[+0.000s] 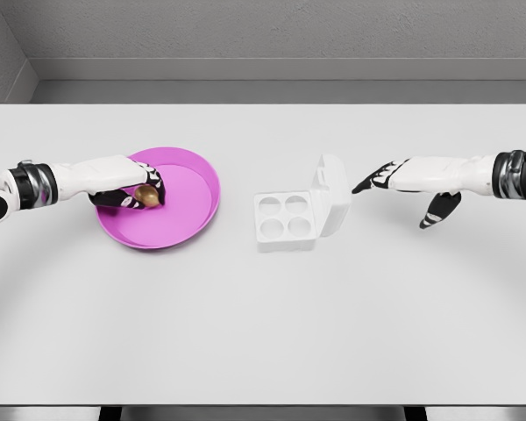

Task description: Pack egg into the box and close the box lid

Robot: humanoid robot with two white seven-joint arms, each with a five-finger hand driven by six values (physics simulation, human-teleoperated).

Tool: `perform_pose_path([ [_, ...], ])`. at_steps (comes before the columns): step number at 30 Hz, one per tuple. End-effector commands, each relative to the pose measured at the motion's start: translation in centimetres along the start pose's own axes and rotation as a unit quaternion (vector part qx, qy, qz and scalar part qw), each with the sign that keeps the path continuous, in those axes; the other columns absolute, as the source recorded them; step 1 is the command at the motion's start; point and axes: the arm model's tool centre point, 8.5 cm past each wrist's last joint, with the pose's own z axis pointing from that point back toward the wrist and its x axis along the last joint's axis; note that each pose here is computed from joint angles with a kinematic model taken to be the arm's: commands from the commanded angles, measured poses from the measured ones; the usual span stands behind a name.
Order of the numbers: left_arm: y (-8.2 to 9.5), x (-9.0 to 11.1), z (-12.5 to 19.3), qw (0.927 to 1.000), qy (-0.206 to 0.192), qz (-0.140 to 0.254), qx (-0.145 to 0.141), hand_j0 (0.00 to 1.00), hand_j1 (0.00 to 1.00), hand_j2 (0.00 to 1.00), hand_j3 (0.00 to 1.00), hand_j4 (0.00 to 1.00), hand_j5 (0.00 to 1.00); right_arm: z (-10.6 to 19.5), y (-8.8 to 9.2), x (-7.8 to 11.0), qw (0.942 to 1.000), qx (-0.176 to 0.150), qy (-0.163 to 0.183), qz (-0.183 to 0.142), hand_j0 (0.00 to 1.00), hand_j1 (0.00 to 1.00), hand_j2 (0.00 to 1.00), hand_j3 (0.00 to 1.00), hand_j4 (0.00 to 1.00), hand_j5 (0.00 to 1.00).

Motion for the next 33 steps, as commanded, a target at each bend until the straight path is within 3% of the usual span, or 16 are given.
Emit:
perform_pose_path([
  [1,-0.1,0.1,-0.1,1.0000,-0.003,-0.003,-0.004,0.45,0.45,0.45,0.45,0.45,0.45,0.0,-0.3,0.3,1.0000,-0.003,-0.004,0.002,1.00,1.00,1.00,1.00,1.00,1.00],
  [8,0.0,0.3,-0.2,1.0000,-0.005,-0.005,-0.003,0.45,0.45,0.45,0.45,0.45,0.45,0.1,-0.5,1.0,0.9999,-0.004,-0.010,0.010,1.00,1.00,1.00,1.00,1.00,1.00],
  [13,1.7,2.1,-0.2,0.9990,-0.034,-0.017,0.022,0.45,0.45,0.45,0.45,0.45,0.45,0.0,-0.6,1.1,0.9998,-0.004,-0.012,0.012,1.00,1.00,1.00,1.00,1.00,1.00],
  [22,3.0,4.0,-0.9,0.9968,-0.062,-0.032,0.038,0.45,0.45,0.45,0.45,0.45,0.45,0.0,-0.8,1.5,0.9997,-0.005,-0.017,0.018,1.00,1.00,1.00,1.00,1.00,1.00],
  [33,3.5,6.4,-2.5,0.9934,-0.096,-0.038,0.051,0.45,0.45,0.45,0.45,0.45,0.45,-0.1,-1.1,2.1,0.9996,-0.006,-0.021,0.020,1.00,1.00,1.00,1.00,1.00,1.00],
])
